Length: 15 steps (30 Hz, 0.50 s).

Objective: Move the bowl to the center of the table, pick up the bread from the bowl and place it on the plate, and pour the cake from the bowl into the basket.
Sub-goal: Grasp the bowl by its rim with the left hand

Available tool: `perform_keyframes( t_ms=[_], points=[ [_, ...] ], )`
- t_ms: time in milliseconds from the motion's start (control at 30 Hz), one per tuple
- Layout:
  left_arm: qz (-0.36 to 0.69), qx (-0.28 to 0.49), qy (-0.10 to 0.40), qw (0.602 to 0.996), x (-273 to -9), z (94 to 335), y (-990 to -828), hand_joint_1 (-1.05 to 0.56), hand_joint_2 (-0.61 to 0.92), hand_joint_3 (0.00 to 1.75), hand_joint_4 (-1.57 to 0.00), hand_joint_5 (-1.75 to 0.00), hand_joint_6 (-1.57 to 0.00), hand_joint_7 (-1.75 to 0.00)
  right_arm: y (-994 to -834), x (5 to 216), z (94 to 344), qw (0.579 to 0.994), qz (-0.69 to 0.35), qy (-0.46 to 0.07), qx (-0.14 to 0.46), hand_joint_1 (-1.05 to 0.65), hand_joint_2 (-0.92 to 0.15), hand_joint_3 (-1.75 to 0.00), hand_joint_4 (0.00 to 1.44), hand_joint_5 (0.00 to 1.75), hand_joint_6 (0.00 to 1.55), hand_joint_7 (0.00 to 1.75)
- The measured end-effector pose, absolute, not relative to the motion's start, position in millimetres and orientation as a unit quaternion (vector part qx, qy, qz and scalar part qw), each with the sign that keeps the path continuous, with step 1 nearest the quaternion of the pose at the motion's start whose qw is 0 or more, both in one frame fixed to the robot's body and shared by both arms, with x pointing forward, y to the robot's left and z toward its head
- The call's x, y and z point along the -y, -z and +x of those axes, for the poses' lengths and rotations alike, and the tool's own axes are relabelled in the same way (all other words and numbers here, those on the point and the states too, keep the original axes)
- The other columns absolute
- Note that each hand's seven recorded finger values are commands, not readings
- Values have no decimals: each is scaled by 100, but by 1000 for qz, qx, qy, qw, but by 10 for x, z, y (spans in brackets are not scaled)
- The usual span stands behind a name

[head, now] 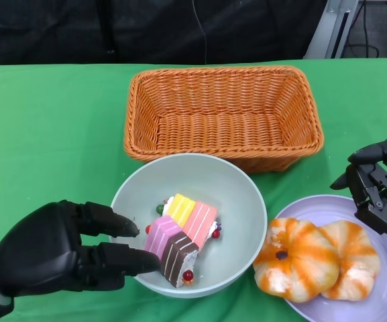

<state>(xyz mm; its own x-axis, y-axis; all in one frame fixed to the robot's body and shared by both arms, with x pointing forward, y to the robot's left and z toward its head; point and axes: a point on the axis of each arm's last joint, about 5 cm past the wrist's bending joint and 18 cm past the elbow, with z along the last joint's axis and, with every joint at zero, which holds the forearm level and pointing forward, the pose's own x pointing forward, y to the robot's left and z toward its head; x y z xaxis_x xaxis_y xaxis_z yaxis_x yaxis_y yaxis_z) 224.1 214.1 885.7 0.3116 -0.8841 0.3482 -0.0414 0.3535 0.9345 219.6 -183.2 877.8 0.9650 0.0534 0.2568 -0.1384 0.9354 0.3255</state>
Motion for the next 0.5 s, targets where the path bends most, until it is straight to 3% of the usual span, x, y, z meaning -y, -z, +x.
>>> perform_keyframes(
  t_ms=[500],
  points=[
    [477, 469, 347, 658, -2144, 2236, -8844, -40, 92, 22, -98, -13, -88, 0, -8791, 1826, 2179, 976, 174, -44, 124, -13, -68, -80, 73, 161, 69, 121]
  ],
)
